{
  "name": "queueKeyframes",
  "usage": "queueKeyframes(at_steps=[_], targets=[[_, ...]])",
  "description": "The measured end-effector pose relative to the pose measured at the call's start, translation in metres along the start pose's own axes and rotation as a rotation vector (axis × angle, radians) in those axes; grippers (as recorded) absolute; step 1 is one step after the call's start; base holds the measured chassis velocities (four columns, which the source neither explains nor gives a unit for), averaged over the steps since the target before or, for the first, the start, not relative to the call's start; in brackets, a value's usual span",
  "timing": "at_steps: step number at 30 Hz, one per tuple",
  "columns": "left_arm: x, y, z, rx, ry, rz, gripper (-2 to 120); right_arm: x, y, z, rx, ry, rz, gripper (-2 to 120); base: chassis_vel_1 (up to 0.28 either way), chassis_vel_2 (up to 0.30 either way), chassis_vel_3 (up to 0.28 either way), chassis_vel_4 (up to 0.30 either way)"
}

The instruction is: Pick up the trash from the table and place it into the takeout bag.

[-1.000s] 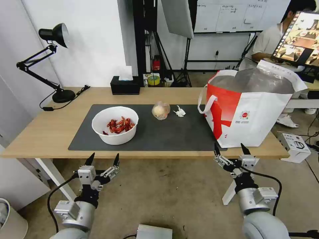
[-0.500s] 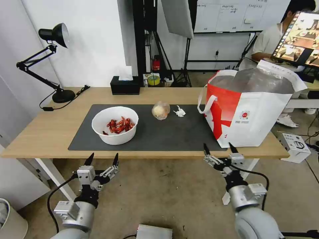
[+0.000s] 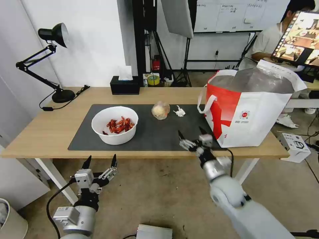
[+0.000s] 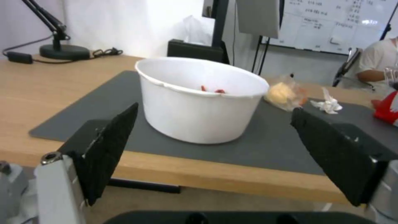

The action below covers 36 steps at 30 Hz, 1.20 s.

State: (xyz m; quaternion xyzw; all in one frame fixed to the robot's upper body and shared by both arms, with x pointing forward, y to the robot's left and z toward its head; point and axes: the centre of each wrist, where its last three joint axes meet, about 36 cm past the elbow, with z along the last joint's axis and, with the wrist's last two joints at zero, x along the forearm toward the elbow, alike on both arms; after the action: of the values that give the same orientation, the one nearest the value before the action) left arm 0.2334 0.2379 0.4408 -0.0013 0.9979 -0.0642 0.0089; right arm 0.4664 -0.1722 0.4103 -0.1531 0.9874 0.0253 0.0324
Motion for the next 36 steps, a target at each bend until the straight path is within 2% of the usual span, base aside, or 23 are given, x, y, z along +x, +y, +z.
queueKeyframes(at_steps=[1,4,5,8,9,12,16,25,27,29,31,36], targets=[[0.000,0.000,0.000,0.000,0.000,0.000,100,0.000,0.000,0.000,0.000,0.000,0.000,100,0.000,0.000,0.000,0.000],[0.000,0.001,-0.001,0.001,-0.009,-0.003,100,-0.043,0.002,0.004,0.012,0.009,0.020,100,0.000,0.000,0.000,0.000],[0.000,0.001,-0.001,0.001,-0.009,-0.003,100,-0.043,0.002,0.004,0.012,0.009,0.020,100,0.000,0.000,0.000,0.000],[-0.001,0.001,-0.002,0.006,-0.019,-0.014,100,-0.090,0.002,-0.004,-0.011,0.022,0.081,100,0.000,0.000,0.000,0.000],[-0.001,0.001,-0.002,0.006,-0.019,-0.014,100,-0.090,0.002,-0.004,-0.011,0.022,0.081,100,0.000,0.000,0.000,0.000],[-0.001,0.004,-0.004,0.001,-0.029,-0.019,100,-0.127,-0.007,-0.015,-0.029,0.043,0.147,100,0.000,0.000,0.000,0.000],[-0.001,0.006,-0.004,0.000,-0.039,-0.025,100,-0.155,-0.015,-0.020,-0.010,0.086,0.226,100,0.000,0.000,0.000,0.000],[0.000,0.005,-0.005,0.008,-0.046,-0.030,100,-0.181,-0.014,-0.033,0.024,0.192,0.272,100,0.000,0.000,0.000,0.000],[0.000,0.004,-0.005,0.011,-0.047,-0.031,100,-0.190,-0.010,-0.040,0.048,0.272,0.284,100,0.000,0.000,0.000,0.000],[0.000,0.004,-0.005,0.011,-0.047,-0.031,100,-0.192,-0.009,-0.041,0.059,0.292,0.285,100,0.000,0.000,0.000,0.000],[0.001,0.004,-0.005,0.012,-0.043,-0.030,100,-0.199,-0.010,-0.043,0.079,0.363,0.296,100,0.000,0.000,0.000,0.000],[0.001,0.004,-0.003,0.010,-0.038,-0.027,100,-0.209,-0.014,-0.042,0.096,0.413,0.317,100,0.000,0.000,0.000,0.000]])
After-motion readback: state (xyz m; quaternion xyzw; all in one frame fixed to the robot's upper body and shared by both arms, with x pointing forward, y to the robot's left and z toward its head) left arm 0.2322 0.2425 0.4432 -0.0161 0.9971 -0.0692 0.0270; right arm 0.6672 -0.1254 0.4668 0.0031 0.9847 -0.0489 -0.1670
